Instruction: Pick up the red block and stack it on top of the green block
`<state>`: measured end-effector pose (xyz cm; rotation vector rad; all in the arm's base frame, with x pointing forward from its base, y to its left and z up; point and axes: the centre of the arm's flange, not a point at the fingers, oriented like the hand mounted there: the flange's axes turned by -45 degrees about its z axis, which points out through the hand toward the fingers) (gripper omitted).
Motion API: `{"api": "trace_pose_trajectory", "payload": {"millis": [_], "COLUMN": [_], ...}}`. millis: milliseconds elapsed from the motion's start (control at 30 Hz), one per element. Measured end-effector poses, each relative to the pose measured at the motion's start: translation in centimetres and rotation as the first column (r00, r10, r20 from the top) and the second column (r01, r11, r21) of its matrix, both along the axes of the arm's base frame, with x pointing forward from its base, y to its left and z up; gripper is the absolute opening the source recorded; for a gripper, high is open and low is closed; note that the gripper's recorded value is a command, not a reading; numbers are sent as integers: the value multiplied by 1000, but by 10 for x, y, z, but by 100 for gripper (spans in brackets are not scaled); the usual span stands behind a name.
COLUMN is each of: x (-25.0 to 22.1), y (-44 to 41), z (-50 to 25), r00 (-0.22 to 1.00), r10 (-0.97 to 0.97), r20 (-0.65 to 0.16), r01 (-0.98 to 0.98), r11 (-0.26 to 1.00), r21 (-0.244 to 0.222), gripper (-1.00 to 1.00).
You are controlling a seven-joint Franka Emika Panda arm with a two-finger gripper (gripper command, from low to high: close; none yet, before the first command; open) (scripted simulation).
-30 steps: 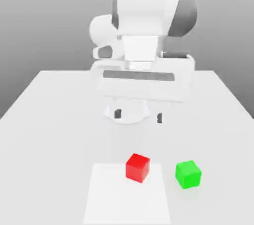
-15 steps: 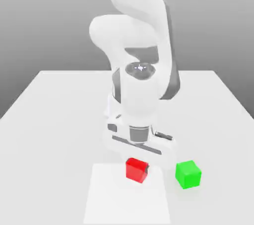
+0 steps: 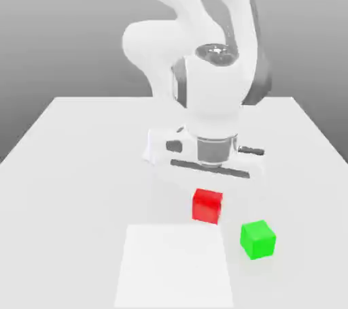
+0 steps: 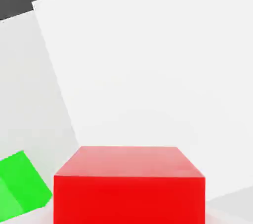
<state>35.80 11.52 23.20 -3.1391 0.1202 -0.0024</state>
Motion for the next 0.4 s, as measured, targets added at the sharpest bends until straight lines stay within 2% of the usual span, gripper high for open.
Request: {"api": "trace_pose_trajectory", "payload": {"millis": [100, 267, 300, 400], "x": [-2, -1, -2, -2], "y": [46, 53, 54, 54], "z": [8, -35, -45, -45], "r00": [977, 969, 969, 969], "r10": [212, 247, 249, 249], "r20": [-1, 0, -1, -1], "r01": [-212, -247, -249, -249], "r11": [977, 969, 969, 969], "r21": [0, -3, -1, -1], "gripper": [-100, -100, 100, 100]}}
